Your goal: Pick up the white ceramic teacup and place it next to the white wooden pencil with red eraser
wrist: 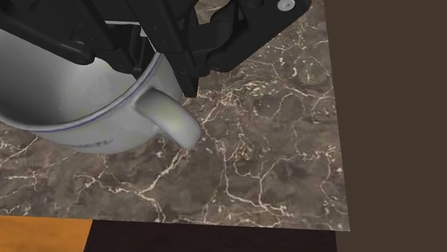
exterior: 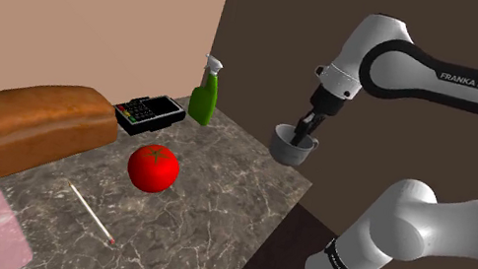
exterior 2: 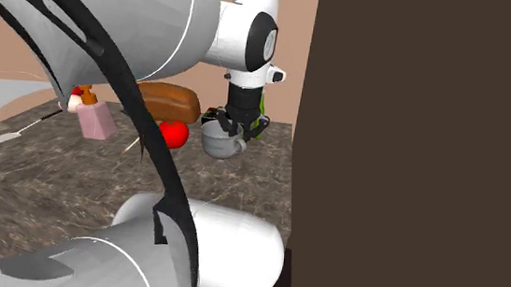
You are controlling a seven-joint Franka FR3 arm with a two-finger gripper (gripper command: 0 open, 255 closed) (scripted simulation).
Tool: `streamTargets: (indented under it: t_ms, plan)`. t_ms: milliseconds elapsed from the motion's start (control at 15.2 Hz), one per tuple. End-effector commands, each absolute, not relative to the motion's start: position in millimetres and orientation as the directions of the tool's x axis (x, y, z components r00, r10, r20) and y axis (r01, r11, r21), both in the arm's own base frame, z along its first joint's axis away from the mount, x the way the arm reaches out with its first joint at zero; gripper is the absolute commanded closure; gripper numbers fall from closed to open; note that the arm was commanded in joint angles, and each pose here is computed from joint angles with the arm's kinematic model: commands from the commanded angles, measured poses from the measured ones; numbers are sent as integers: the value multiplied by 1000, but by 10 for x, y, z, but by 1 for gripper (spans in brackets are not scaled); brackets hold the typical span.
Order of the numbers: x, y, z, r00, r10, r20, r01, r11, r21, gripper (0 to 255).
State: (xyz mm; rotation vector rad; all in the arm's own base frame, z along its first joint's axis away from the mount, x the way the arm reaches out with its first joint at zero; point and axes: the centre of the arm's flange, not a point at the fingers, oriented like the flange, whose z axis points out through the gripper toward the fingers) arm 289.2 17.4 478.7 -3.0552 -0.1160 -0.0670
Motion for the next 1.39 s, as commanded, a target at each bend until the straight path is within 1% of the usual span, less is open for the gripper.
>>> streamTargets:
  t_ms: [0, 1320]
  plan:
    - [2886, 463, 4808, 996, 73, 47, 76, -994, -83, 255]
    - [3014, 3100, 4816, 996, 73, 47, 76, -994, -83, 255]
